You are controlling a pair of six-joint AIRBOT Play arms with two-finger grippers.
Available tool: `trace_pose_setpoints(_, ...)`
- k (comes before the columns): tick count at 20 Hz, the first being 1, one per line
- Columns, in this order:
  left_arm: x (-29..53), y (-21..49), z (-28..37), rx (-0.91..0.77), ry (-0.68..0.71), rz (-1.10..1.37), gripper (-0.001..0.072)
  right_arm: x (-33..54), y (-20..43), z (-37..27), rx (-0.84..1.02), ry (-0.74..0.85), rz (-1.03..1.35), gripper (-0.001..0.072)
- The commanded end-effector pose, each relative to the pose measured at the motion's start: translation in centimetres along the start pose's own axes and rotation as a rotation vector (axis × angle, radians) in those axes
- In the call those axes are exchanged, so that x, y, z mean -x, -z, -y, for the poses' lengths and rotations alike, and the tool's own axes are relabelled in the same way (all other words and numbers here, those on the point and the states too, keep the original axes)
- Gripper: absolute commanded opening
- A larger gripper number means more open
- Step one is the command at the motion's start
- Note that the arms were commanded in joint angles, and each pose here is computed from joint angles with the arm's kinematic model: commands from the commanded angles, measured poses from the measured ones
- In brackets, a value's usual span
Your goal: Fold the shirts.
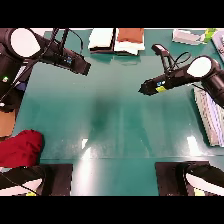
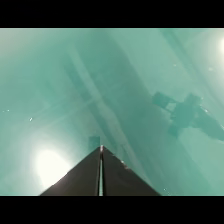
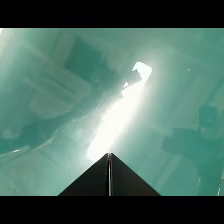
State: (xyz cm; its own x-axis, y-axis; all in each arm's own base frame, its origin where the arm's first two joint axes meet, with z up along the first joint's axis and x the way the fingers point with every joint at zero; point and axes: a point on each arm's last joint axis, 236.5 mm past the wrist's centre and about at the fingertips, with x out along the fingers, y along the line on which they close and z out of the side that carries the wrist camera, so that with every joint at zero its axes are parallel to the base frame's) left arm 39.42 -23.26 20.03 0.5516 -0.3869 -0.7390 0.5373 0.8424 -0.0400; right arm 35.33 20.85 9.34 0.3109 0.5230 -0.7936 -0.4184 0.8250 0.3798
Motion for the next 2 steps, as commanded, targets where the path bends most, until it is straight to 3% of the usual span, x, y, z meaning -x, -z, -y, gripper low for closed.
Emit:
trace_pose_setpoints(1, 0.02, -0.01, -0.01, -0.001, -0.001, 0.001, 0.0027, -0.30, 0.03, -0.04, -0.001, -0.002, -0.005, 0.0022)
trace_pose_setpoints(2, 0.02, -0.01, -0.01, -0.001, -0.001, 0.001, 0.0027, -0.30, 0.04, -0.02, 0.000, -0.002, -0.005, 0.0021)
